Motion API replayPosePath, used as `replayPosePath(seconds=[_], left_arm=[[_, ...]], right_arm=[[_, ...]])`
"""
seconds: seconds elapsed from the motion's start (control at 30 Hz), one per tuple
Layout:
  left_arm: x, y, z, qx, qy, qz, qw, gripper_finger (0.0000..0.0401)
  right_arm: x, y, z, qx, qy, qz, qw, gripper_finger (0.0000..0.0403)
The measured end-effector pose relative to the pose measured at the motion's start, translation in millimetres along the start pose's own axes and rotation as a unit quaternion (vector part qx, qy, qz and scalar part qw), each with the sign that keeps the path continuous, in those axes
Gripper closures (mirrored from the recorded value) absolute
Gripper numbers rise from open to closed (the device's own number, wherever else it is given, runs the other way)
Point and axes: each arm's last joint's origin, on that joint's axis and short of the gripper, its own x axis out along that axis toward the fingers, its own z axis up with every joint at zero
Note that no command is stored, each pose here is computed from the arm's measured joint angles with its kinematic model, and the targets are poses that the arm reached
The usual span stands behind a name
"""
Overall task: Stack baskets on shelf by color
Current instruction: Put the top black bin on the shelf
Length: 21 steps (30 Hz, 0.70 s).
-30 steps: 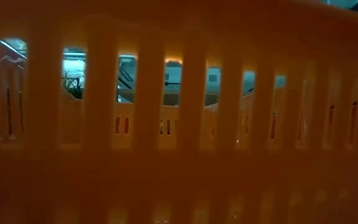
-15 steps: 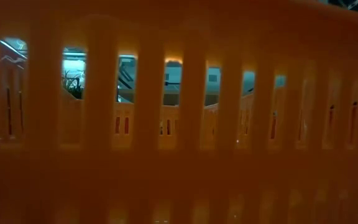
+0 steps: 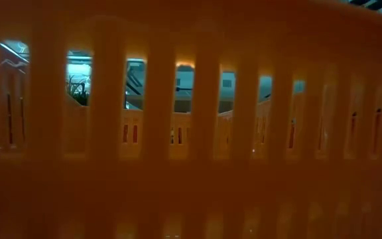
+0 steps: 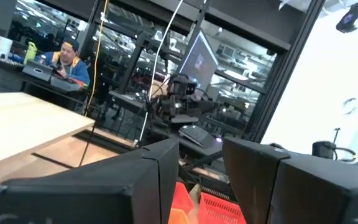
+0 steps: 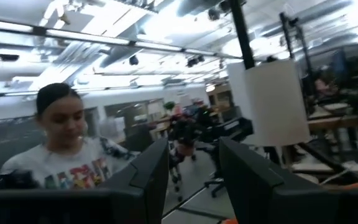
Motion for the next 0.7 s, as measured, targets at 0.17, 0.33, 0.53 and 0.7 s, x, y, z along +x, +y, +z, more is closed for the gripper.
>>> replayPosePath(seconds=[0.17, 0.33, 0.53, 0.7], left_arm=[[2.4, -2.7, -4.7, -0.023, 0.029, -0.041, 0.998, 0.0283], [4.6, -3.8, -9.0, -0.072, 0.047, -0.042, 0.995, 0.0283], [5.7, -4.8, -9.2, -0.071, 0.044, -0.044, 0.996, 0.0283], [5.7, -4.4, -9.0, -0.07, 0.042, -0.039, 0.996, 0.0283]], right_arm=[[2.7, 1.5, 3.3, 0.0, -0.027, -0.062, 0.998, 0.026], [12.3, 4.1, 18.4, 0.015, 0.033, -0.095, 0.995, 0.026], [28.9, 1.3, 38.5, 0.044, 0.183, -0.219, 0.957, 0.026], [48.6, -0.3, 55.7, 0.08, 0.31, -0.278, 0.905, 0.026]])
